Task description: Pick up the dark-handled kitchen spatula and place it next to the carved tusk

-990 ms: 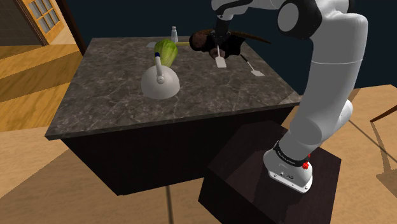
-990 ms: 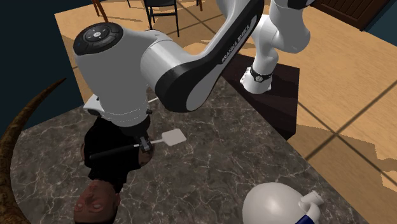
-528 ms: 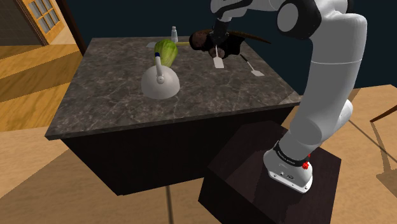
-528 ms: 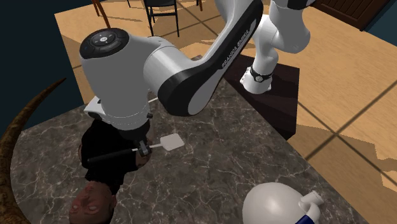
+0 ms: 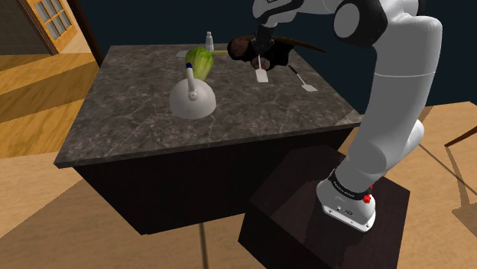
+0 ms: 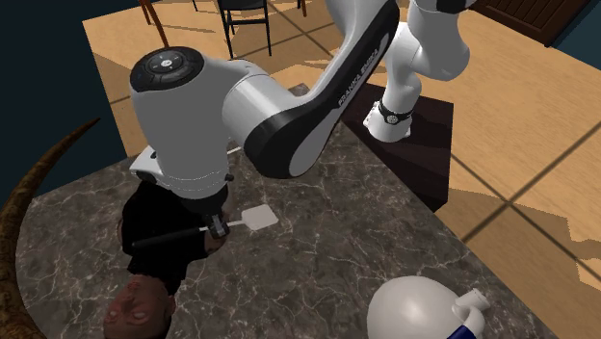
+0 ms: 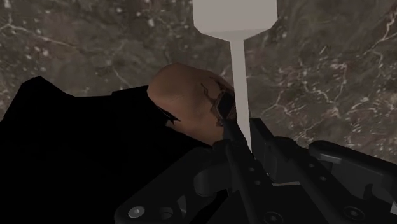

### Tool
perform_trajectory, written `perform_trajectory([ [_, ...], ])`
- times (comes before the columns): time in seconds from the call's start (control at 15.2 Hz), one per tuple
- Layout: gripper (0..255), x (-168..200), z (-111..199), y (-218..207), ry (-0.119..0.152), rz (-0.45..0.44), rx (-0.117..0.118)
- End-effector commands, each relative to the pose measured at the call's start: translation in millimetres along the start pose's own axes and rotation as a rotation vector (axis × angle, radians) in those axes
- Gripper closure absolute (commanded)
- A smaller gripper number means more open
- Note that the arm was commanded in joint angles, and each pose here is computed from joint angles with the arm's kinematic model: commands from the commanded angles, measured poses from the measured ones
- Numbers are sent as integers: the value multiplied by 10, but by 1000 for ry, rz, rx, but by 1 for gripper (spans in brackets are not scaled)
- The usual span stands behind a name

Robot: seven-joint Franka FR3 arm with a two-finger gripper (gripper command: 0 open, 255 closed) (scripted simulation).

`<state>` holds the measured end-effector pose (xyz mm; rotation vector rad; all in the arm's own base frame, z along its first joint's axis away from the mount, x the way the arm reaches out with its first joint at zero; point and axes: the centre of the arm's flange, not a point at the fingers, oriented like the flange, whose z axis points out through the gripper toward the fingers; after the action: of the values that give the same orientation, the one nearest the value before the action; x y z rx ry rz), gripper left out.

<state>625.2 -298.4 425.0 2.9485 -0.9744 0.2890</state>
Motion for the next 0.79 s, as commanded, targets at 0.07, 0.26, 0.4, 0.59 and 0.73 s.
perform_trajectory([
  [0.07, 0, 4, 593, -34, -116, 4, -37],
  [0.26, 0, 88, 583, 2, -118, 4, -38],
  [0.4, 0, -92, 604, 98, -117, 4, -37],
  [0.59, 0, -49, 238, 85, -117, 4, -37],
  [0.73, 0, -49, 238, 85, -117, 4, -37],
])
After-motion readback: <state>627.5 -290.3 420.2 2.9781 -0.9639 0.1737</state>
